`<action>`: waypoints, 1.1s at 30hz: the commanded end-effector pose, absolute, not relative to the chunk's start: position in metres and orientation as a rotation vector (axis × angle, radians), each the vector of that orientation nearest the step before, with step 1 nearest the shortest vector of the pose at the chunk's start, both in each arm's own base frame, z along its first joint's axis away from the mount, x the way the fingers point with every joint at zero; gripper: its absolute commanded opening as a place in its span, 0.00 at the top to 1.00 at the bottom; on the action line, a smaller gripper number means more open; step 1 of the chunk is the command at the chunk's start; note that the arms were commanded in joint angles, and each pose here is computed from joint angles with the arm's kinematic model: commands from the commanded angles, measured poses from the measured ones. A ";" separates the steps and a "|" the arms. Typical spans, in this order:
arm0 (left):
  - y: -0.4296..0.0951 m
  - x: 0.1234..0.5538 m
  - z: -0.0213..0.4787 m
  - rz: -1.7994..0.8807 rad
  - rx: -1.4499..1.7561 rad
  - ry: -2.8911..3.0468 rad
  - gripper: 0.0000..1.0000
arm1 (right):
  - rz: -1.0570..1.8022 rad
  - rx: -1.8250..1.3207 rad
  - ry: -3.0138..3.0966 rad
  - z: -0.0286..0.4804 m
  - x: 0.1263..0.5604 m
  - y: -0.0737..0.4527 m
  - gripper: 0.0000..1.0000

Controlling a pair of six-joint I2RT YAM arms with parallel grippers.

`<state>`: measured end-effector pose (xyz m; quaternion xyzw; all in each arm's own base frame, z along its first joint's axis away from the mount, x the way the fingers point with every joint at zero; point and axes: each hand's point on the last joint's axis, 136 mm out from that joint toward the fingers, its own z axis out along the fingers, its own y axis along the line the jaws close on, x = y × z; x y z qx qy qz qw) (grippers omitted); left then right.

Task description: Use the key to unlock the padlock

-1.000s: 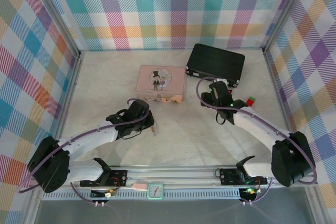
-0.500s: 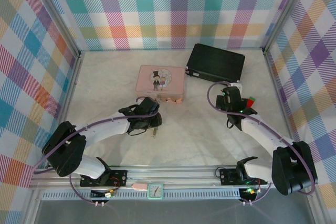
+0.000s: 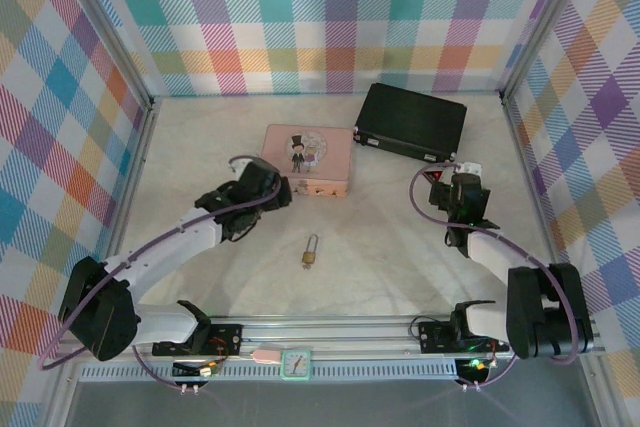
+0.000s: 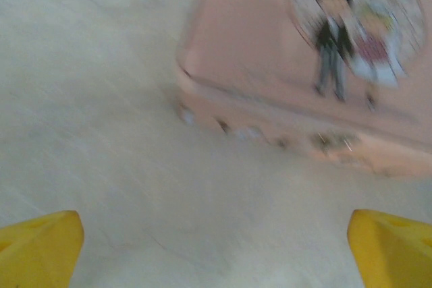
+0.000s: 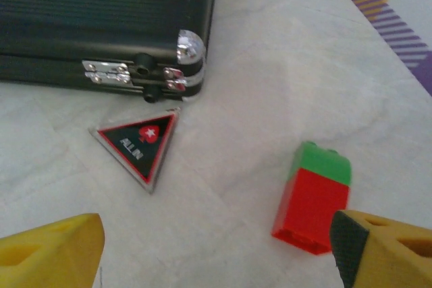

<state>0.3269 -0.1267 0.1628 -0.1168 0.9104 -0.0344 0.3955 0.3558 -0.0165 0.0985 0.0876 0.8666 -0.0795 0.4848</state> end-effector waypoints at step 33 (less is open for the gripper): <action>0.023 0.385 0.099 0.075 -0.289 1.887 0.00 | 0.098 0.032 1.942 0.092 0.397 0.010 0.01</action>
